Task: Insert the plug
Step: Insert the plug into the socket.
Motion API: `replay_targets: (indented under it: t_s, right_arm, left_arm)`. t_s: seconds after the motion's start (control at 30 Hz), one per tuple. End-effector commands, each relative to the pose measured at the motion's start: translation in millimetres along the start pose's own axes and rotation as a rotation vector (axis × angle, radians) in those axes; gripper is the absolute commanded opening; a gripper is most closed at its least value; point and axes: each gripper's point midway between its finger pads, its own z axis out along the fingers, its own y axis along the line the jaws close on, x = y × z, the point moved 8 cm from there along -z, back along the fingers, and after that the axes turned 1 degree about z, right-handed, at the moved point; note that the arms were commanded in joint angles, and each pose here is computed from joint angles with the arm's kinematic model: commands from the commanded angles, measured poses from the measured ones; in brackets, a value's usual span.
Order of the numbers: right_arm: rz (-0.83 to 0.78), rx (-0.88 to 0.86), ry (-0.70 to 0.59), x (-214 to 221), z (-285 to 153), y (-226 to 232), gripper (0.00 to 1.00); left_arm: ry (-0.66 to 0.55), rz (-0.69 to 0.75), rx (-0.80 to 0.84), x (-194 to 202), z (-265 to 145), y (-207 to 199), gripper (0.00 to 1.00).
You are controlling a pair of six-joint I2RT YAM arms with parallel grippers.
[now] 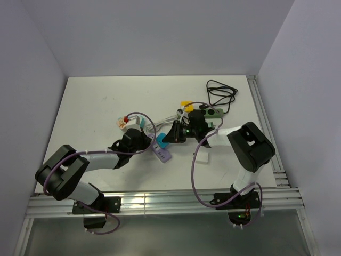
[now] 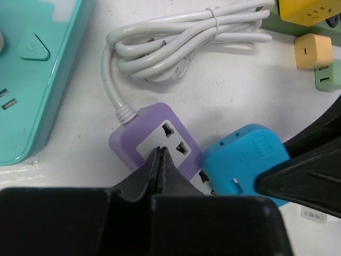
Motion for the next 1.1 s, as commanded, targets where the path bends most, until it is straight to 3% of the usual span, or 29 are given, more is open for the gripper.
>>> replay_targets:
  t_s: [0.0,0.2,0.57,0.9,1.07]
  right_arm:
    - [-0.015,0.084,0.0,7.2,6.0,-13.3,0.0]
    - [-0.037,0.156,0.001,10.6,4.2,-16.9,0.0]
    - [-0.146,0.493,0.014,14.7,17.2,-24.9,0.0]
    - [-0.171,0.525,0.039,29.6,22.3,-35.5,0.0]
    - [-0.204,0.672,0.039,28.1,22.3,-35.7,0.0]
  left_arm:
    - [0.009,0.036,-0.033,-0.3,0.6,2.7,0.0]
    - [0.008,0.036,-0.032,-0.6,-1.0,2.5,0.0]
    - [0.005,0.04,-0.033,-3.0,-0.1,1.2,0.0]
    - [0.003,0.049,-0.045,-6.7,0.0,-0.2,0.0]
    - [0.005,0.052,-0.035,-9.7,3.7,-4.7,0.0]
